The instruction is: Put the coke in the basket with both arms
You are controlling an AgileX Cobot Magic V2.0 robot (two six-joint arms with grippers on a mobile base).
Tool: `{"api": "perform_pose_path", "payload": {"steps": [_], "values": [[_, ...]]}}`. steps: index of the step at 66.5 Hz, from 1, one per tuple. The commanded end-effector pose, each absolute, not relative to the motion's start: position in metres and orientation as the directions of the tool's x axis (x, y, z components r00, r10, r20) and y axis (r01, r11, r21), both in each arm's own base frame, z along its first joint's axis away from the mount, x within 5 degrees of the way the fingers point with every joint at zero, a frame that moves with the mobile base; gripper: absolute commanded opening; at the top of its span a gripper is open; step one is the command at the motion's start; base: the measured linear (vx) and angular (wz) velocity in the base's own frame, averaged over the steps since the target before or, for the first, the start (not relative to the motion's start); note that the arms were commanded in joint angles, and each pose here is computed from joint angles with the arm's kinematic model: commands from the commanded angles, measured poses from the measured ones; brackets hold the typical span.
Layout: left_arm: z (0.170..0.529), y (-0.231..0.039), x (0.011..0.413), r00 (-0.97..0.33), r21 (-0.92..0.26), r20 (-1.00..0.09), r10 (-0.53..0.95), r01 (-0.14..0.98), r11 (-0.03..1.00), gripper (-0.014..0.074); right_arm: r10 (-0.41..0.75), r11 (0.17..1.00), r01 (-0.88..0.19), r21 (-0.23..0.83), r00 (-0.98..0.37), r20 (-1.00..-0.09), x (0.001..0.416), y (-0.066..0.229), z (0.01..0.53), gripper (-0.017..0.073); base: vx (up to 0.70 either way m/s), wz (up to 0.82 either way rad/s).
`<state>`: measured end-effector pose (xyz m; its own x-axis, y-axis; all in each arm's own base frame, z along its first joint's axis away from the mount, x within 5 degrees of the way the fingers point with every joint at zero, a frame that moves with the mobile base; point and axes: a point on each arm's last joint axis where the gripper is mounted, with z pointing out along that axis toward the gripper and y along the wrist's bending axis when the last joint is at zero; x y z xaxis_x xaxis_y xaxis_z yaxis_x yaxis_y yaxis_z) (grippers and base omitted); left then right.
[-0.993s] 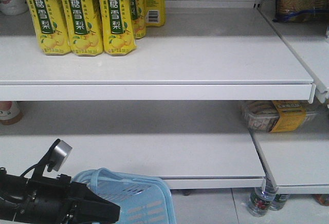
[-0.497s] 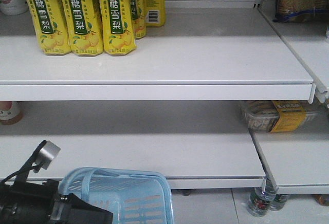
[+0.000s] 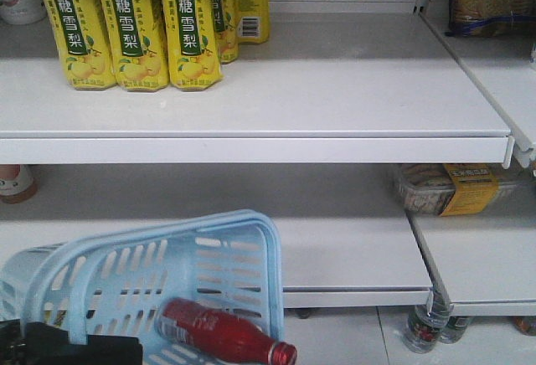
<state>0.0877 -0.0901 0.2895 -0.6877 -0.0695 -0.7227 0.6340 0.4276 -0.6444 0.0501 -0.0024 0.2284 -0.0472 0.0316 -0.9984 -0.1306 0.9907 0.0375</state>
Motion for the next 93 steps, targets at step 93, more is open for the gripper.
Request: {"api": "perform_pose_path", "payload": {"steps": [93], "values": [[0.240,-0.010,0.071,0.066,-0.098,-0.992,-0.109,0.145,0.985,-0.0006,0.025,0.988,-0.153,0.022,0.021,-0.999,0.048,-0.001,0.241,-0.0010,0.00,0.00]]}}
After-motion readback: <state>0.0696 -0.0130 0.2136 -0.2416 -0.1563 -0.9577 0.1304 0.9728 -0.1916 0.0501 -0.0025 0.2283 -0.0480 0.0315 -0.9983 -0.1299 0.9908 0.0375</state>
